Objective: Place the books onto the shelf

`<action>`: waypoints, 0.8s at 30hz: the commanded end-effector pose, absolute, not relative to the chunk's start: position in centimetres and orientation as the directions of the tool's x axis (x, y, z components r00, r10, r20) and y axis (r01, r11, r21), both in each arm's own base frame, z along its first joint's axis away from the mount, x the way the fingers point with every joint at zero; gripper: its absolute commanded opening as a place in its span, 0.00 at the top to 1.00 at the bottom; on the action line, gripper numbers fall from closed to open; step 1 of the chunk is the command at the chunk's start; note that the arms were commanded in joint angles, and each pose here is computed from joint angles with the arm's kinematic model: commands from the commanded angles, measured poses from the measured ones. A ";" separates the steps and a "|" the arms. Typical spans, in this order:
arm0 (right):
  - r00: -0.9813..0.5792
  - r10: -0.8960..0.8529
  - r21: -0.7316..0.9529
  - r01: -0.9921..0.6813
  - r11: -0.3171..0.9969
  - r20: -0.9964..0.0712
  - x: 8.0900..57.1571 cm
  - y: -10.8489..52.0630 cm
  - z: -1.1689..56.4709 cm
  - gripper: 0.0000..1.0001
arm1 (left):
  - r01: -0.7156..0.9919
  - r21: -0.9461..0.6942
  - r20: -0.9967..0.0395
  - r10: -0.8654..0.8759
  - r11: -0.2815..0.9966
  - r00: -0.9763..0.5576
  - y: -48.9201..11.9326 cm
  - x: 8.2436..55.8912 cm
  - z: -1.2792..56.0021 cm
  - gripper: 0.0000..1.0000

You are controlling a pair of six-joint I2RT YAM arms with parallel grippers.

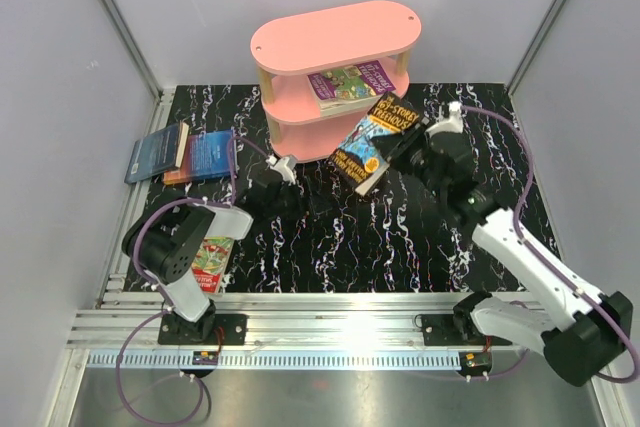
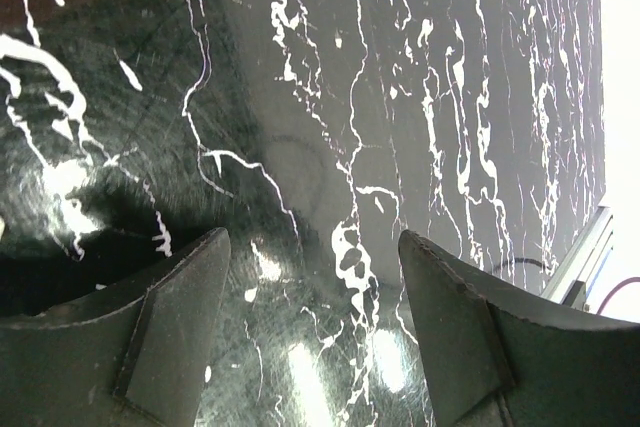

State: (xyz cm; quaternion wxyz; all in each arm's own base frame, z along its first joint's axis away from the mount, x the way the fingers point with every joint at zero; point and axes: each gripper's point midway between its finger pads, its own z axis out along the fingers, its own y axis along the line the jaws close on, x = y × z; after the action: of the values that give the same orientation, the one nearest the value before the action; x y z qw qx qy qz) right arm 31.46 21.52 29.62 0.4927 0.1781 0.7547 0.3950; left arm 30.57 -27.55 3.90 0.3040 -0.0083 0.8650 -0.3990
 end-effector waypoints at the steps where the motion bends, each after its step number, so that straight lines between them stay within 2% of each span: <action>1: -0.365 0.691 0.764 -0.097 0.638 -0.623 36.1 19.5 31.6 1.00 | 0.187 -0.670 -0.488 -0.237 0.719 -0.840 -26.1 28.9 2.2 0.28; 9: -0.328 0.774 0.839 -0.156 0.522 -0.542 42.7 20.3 36.1 1.00 | 0.191 -0.657 -0.511 -0.244 0.729 -0.824 -25.4 28.8 2.9 0.28; 12: -0.359 0.802 0.877 -0.250 0.411 -0.478 43.6 21.0 38.4 1.00 | 0.191 -0.659 -0.511 -0.247 0.728 -0.823 -25.2 28.8 3.1 0.28; 17: -0.475 0.780 0.911 -0.271 0.311 -0.408 43.2 21.9 38.9 1.00 | 0.188 -0.658 -0.514 -0.253 0.729 -0.819 -25.0 28.8 3.1 0.28; 20: -0.487 0.814 0.943 -0.251 0.218 -0.317 43.9 21.3 37.8 1.00 | 0.189 -0.668 -0.508 -0.254 0.720 -0.823 -25.2 28.8 3.1 0.28; 24: -0.489 0.836 0.962 -0.222 0.157 -0.249 46.5 21.2 36.1 1.00 | 0.181 -0.681 -0.489 -0.257 0.709 -0.834 -25.4 28.5 2.7 0.28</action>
State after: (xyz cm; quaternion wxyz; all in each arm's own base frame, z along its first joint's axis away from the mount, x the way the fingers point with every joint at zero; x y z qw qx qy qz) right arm 45.22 20.73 32.58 0.4332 0.2616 0.6790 0.5319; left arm 29.13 -25.99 3.91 0.2994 -0.0182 0.8711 -0.3889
